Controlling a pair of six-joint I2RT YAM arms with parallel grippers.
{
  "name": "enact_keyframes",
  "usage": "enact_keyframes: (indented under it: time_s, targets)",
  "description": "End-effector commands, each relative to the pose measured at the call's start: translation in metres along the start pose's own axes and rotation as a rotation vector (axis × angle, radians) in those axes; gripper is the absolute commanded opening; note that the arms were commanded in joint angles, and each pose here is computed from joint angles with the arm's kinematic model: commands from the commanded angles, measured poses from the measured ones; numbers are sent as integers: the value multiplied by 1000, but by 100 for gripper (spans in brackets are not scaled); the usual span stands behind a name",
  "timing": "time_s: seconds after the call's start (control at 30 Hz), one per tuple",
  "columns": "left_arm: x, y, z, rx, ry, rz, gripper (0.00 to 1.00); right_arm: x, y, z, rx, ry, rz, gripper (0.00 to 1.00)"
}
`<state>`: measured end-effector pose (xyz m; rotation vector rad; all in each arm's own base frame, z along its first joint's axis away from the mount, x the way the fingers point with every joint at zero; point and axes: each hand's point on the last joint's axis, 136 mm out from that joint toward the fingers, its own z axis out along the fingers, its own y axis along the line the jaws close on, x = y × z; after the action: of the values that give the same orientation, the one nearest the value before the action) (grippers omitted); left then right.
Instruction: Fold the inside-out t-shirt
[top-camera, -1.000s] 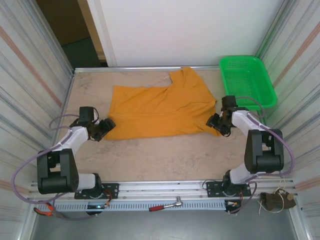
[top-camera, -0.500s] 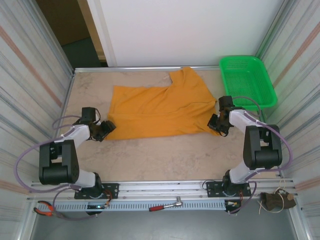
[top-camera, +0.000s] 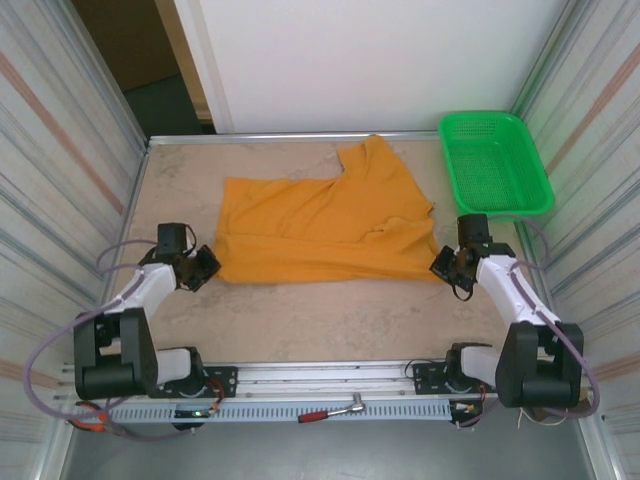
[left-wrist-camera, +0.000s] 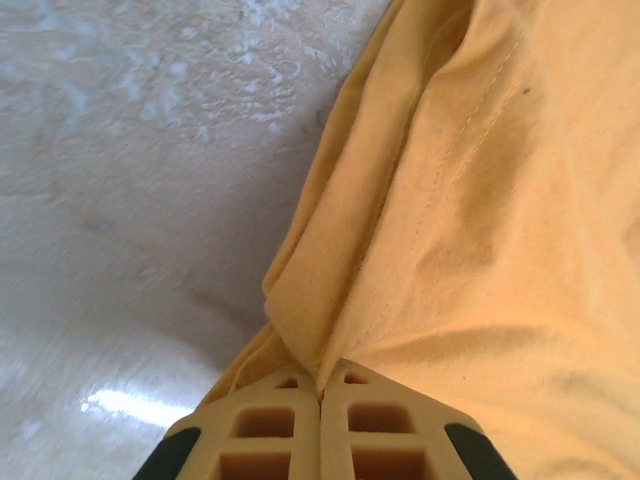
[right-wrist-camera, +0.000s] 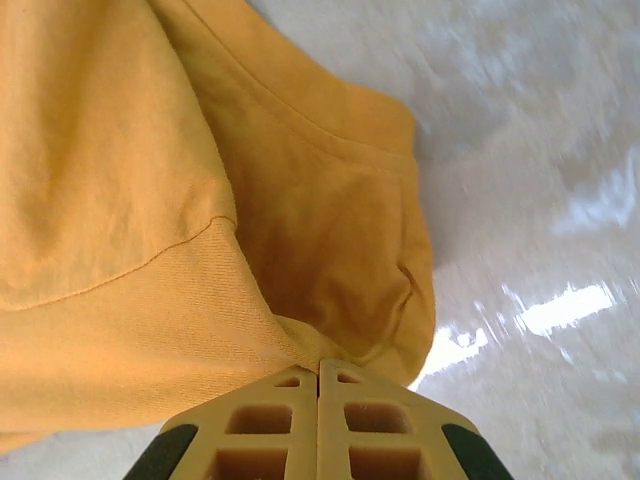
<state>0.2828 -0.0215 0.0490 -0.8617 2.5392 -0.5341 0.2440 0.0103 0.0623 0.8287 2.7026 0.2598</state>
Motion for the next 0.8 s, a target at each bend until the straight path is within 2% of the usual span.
enact_keyframes:
  time_s: [0.0,0.33,0.4,0.43,0.47,0.57,0.67,0.77]
  targets:
    - [10,18,-10,-60,-9,-68,0,23,-18,-1,47,56,63,0]
    - [36,43,-30,-112,-40,-168,0,45,-29,-16,67,56,144,0]
    - [35,45,-35,-134,-42,-176,31,42,-32,-27,76,5,158,31]
    - [31,44,-40,-137,-56,-168,45,37,-31,-34,68,-30,163,37]
    - [26,41,-45,-136,-74,-157,53,31,-27,-41,48,-68,168,39]
    - [6,21,-65,-95,-138,-104,62,11,0,-60,-70,-125,138,34]
    - [-12,-11,-76,4,-177,-46,65,6,36,-59,-160,-61,69,24]
    - [-14,-52,-69,148,-160,16,67,11,67,-44,-196,-23,16,22]
